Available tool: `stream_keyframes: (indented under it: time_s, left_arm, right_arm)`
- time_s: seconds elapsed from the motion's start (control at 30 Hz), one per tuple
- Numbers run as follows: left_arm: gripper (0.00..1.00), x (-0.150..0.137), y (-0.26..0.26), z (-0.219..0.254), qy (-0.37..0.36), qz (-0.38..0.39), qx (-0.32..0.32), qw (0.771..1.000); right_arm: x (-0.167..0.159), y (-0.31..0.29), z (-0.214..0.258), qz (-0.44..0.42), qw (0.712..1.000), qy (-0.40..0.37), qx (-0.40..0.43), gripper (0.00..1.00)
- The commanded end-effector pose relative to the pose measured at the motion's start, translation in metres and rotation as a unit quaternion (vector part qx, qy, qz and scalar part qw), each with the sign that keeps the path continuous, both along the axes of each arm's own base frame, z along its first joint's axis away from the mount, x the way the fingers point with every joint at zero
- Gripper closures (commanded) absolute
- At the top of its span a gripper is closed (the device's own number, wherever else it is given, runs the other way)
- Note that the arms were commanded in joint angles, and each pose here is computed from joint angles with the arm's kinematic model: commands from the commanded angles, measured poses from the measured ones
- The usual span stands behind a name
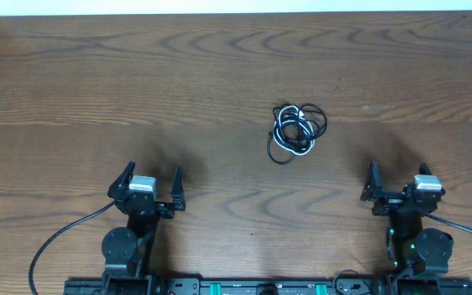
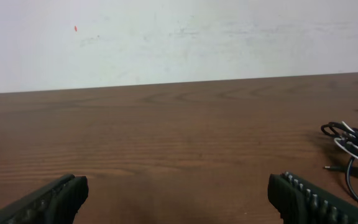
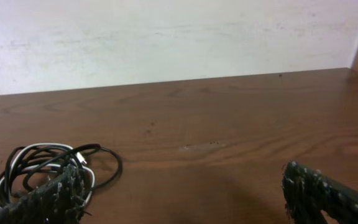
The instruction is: Untangle cables
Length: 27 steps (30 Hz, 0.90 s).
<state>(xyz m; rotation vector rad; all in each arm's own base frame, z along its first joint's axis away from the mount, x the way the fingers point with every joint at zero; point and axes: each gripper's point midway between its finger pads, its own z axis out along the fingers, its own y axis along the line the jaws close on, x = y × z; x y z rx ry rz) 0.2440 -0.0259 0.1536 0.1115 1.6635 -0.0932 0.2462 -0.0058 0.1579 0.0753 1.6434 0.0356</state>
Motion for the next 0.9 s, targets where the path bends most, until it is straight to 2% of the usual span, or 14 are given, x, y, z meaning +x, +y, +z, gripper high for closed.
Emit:
stream_keyframes:
  time_s: [0.0,0.7,0.87]
  left_arm:
    - [0.02,-0.002,-0.008,-0.015,0.025,-0.023,0.006,0.999]
    - [0.02,-0.002,-0.007,-0.015,0.024,-0.021,0.006,0.999]
    - [0.02,-0.001,-0.007,-0.004,0.002,-0.021,0.005,1.000]
  right_arm:
    - [0.000,0.000,-0.002,-0.003,1.000,0.003,0.006,0.01]
    - [0.000,0.000,-0.002,-0.003,1.000,0.003,0.006,0.01]
    - [0.000,0.000,-0.002,-0.003,1.000,0.003,0.006,0.01]
